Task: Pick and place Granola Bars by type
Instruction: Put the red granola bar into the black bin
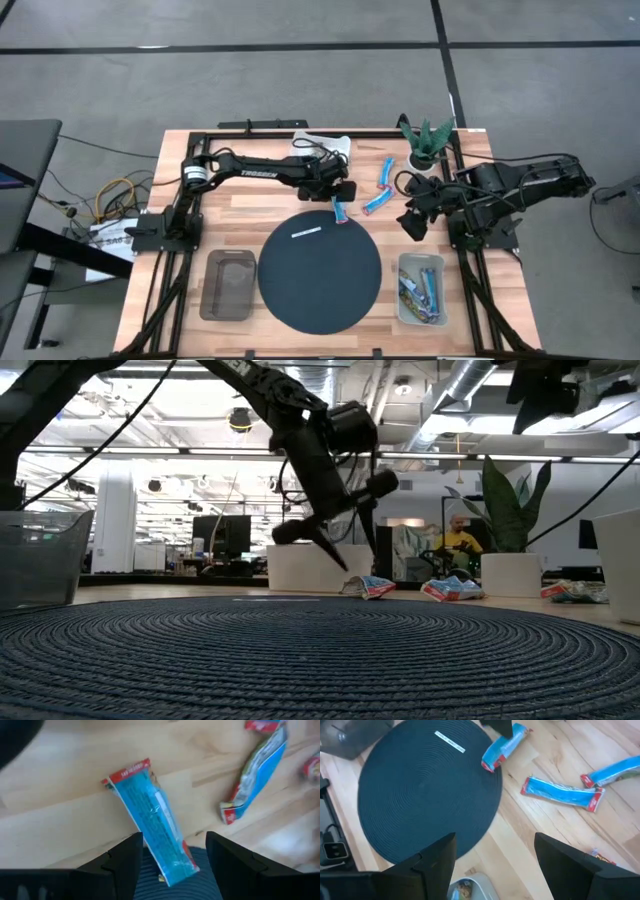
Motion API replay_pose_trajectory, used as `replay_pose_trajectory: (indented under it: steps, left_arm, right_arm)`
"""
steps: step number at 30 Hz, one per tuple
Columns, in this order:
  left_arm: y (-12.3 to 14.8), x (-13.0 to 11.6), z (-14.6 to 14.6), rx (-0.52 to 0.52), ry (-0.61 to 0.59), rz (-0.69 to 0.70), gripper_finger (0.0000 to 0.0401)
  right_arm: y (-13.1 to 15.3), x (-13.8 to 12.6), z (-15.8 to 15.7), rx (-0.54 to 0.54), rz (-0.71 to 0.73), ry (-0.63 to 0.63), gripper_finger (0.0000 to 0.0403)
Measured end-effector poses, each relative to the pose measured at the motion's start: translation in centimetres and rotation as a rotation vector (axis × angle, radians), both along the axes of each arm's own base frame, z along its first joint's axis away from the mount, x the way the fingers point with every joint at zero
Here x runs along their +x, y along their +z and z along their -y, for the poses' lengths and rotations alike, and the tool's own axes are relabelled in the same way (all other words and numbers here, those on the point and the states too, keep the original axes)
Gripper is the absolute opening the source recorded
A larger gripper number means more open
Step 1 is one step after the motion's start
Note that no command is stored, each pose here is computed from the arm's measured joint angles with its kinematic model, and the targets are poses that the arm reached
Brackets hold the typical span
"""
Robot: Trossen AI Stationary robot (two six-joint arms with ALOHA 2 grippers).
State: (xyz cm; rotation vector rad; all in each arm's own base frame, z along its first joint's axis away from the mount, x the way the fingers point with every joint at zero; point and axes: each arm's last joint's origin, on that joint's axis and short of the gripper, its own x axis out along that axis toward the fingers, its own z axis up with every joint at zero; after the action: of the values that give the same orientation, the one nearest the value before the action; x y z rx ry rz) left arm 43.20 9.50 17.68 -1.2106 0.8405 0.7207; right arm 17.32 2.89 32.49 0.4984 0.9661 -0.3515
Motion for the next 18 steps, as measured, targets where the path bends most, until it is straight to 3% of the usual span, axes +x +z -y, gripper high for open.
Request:
replay_pose_trajectory:
  steps: [8,18]
  left_arm:
    - [-3.1,0.7,0.7,-0.107,-0.03,-0.043,0.021]
    - [-3.1,0.5,0.5,-0.08,-0.01,-0.062,0.021]
  right_arm:
    - [0.1,0.1,0.0,0.006,0.011,0.002,0.026]
    - [0.1,0.1,0.0,0.007,0.014,0.002,0.026]
